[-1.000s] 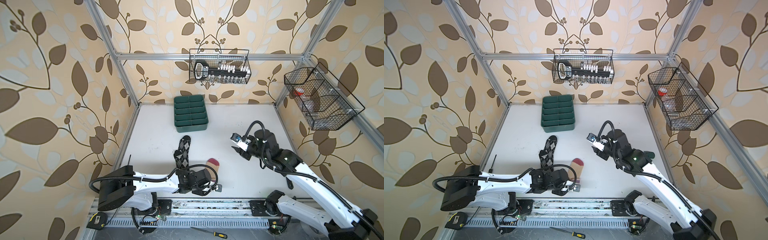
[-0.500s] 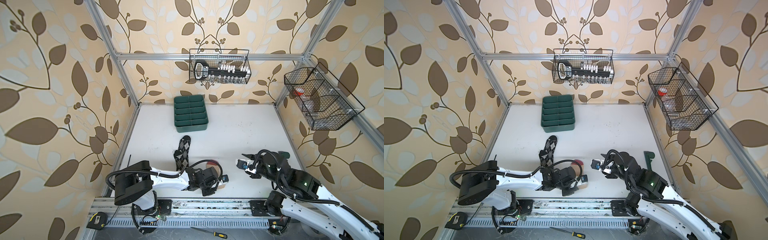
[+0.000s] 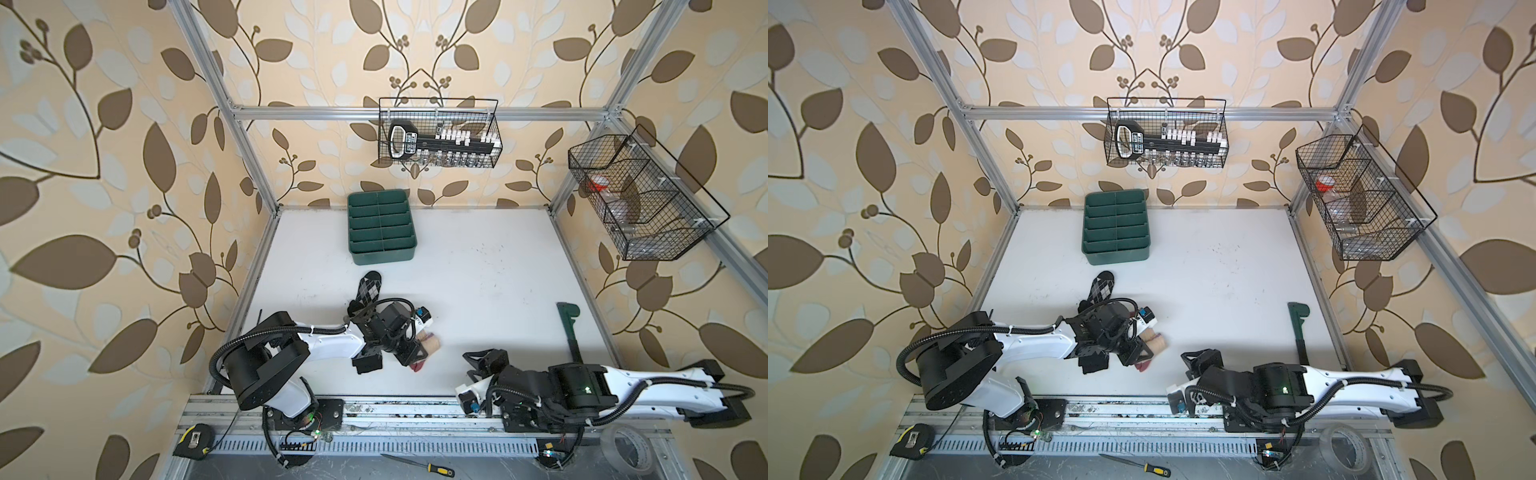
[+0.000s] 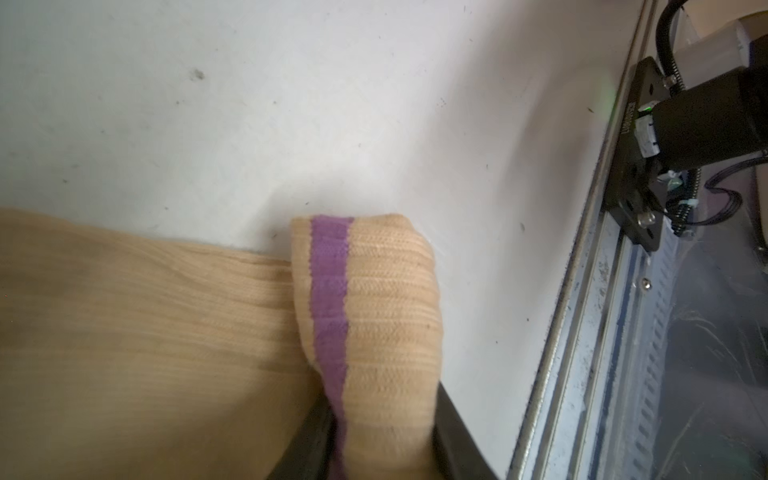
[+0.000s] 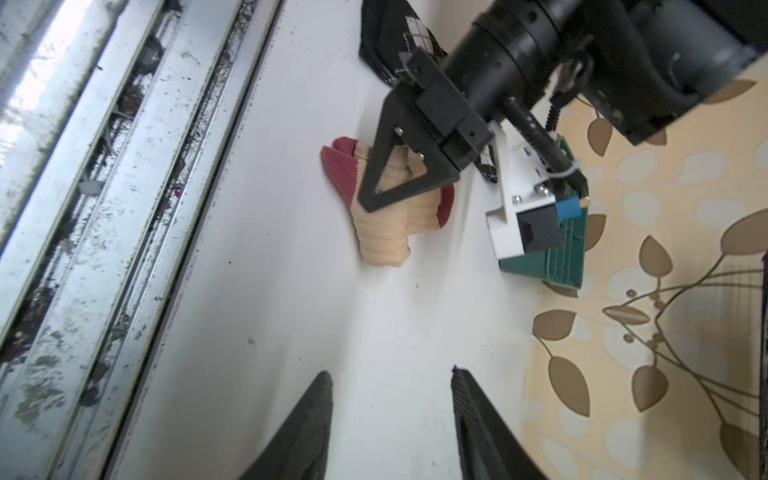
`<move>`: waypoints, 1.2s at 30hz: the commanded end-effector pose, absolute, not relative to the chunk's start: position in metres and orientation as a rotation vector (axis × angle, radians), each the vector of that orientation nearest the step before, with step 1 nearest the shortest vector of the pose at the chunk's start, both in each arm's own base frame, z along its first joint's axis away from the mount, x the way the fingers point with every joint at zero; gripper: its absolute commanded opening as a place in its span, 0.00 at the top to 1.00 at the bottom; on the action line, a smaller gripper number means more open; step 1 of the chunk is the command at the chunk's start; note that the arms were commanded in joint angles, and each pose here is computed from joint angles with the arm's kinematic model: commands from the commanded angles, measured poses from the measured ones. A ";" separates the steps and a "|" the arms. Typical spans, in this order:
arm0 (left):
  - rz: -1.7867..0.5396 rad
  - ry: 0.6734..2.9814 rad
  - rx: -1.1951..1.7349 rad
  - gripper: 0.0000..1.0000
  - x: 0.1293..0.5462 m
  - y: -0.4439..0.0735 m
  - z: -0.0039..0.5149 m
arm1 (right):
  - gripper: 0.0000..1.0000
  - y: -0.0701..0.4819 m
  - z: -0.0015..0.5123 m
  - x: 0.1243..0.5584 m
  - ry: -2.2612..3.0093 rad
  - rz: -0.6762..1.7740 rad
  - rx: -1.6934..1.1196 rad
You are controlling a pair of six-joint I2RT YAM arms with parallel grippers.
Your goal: Roll the socks
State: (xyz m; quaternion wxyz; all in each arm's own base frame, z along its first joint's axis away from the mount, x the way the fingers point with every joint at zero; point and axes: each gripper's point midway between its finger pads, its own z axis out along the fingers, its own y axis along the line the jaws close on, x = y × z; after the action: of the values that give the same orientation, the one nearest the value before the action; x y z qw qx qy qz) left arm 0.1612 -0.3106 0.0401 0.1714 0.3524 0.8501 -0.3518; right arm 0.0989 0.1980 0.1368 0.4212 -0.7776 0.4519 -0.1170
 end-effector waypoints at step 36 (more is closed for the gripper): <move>-1.258 2.397 0.571 0.66 0.155 -0.295 0.052 | 0.40 0.296 0.032 0.164 1.057 -0.395 -1.859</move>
State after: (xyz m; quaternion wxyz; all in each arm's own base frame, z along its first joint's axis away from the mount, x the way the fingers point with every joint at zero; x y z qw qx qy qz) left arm 0.1530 -0.2928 0.0404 0.1711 0.2025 0.8613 -0.4334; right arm 0.1612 0.2977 0.0381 0.4634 -0.7542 0.4386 -0.1547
